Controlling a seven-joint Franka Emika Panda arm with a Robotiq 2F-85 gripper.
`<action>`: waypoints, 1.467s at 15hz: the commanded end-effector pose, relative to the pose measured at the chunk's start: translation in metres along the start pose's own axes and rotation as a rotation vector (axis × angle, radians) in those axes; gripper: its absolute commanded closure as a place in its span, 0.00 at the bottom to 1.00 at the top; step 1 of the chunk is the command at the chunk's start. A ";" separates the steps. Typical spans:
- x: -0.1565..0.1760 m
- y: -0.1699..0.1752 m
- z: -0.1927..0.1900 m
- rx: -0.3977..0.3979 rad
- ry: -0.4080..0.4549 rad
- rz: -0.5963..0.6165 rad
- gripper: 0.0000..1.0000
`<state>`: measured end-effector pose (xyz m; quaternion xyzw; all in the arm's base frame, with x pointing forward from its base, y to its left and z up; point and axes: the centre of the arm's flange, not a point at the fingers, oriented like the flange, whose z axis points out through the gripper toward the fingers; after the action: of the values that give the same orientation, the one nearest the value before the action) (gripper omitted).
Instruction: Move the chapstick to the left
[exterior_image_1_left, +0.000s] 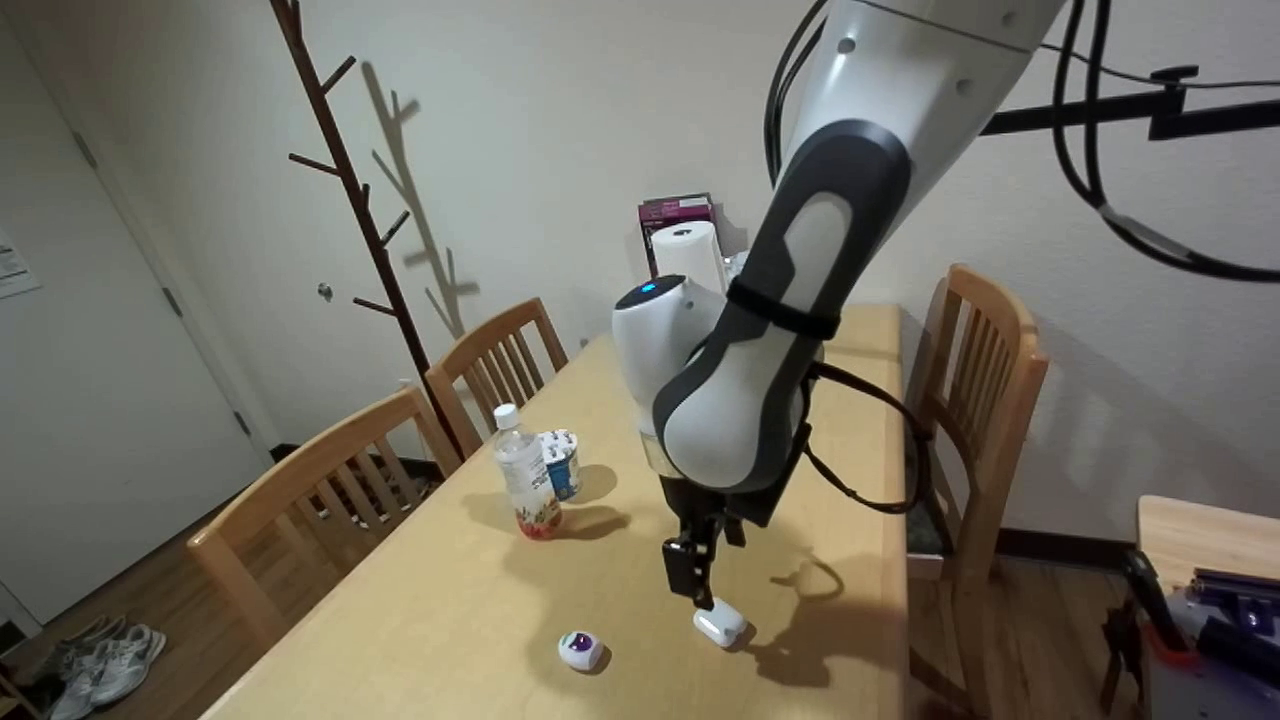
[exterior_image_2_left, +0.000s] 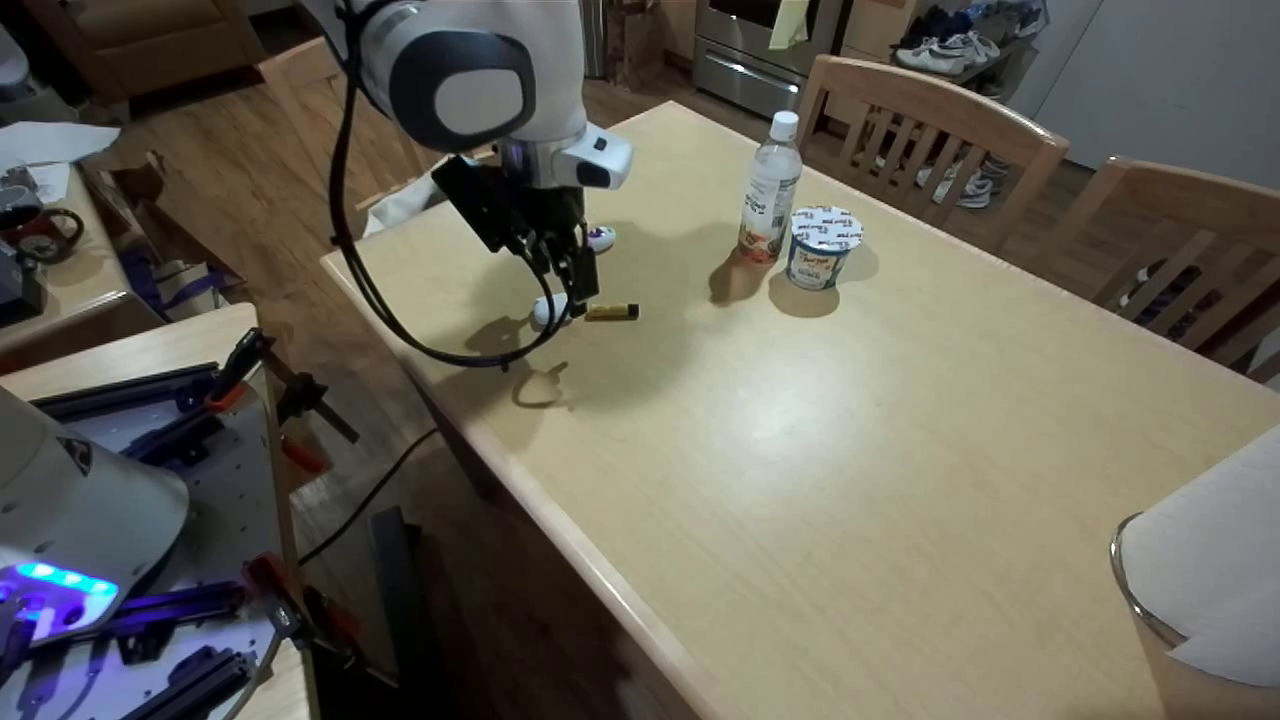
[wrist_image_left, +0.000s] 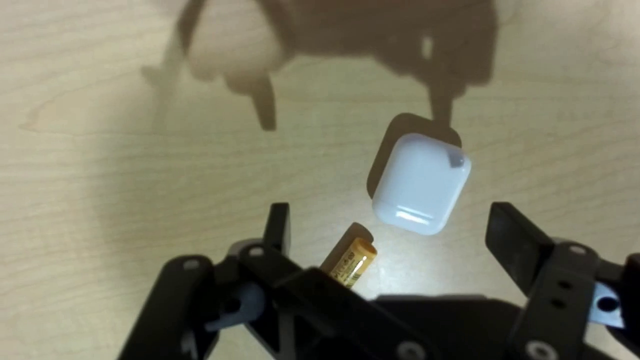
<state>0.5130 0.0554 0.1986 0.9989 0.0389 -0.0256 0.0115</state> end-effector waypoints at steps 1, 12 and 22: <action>-0.002 0.001 -0.001 -0.057 0.028 0.099 0.00; 0.002 -0.005 0.008 -0.110 0.132 0.224 0.00; 0.015 0.003 0.012 -0.071 0.269 0.359 0.00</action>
<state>0.5270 0.0539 0.1856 0.9874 -0.1110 0.1061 0.0391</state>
